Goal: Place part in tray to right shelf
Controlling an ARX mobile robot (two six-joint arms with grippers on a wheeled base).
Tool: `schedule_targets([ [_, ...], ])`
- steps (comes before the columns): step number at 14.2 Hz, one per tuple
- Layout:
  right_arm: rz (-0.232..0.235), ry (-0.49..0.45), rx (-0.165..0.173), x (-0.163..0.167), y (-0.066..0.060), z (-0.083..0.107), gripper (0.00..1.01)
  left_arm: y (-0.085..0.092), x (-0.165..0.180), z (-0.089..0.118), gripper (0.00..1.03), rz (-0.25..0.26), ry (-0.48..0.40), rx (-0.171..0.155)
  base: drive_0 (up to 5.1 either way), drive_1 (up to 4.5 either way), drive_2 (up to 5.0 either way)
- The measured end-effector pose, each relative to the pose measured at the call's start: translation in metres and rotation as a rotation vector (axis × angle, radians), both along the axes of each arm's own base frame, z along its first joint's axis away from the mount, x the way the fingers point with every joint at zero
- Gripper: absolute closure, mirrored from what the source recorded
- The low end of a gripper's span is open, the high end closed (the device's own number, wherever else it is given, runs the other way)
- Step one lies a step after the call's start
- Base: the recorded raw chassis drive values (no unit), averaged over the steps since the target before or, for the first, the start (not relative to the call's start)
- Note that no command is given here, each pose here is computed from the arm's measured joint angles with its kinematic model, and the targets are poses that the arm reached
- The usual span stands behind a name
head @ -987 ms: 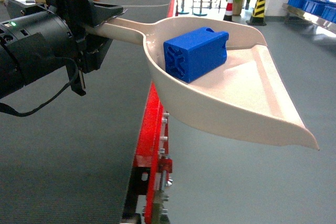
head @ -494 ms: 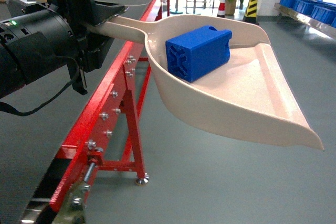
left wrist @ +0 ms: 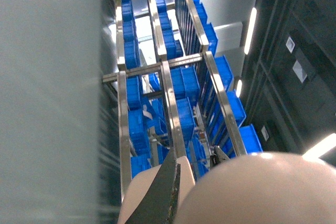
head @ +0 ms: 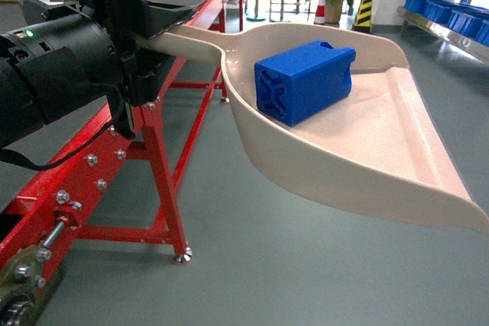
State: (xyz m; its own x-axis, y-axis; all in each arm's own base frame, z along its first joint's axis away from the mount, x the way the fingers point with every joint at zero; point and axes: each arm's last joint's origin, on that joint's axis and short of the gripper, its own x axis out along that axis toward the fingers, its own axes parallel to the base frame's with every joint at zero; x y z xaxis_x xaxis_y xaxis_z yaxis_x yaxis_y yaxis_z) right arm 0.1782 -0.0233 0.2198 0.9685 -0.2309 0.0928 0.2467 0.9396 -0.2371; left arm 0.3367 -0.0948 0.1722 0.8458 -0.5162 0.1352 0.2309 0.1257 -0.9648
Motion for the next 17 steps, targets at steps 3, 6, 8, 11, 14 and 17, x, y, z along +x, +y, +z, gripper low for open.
schedule_targets([
  [3,-0.002,0.009,0.001,0.0004,-0.0002,-0.0011,0.03,0.0043,0.0009,-0.0007,0.89,0.025,0.004,-0.001,3.1,-0.71,-5.5],
  [6,-0.002,0.011,0.001,0.0007,-0.0003,-0.0014,0.03,0.0032,0.0009,-0.0012,0.89,0.019,0.004,0.001,5.0,-2.36,-2.4],
  [8,0.0,0.009,0.001,0.0007,-0.0001,-0.0012,0.03,0.0038,0.001,-0.0011,0.89,0.021,0.003,0.0,5.0,-2.45,-2.5],
  [11,0.0,0.007,0.001,0.0007,-0.0001,-0.0011,0.03,0.0027,0.0007,-0.0013,0.89,0.018,0.005,0.001,5.1,-2.35,-2.4],
  [14,0.0,0.006,0.001,0.0007,-0.0001,-0.0009,0.03,0.0021,0.0006,-0.0012,0.89,0.016,0.005,0.0,3.4,-1.57,-1.6],
  [17,-0.003,0.006,0.001,0.0006,-0.0002,-0.0008,0.03,0.0005,0.0001,-0.0012,0.89,0.004,0.006,0.0,0.0,0.0,0.0],
])
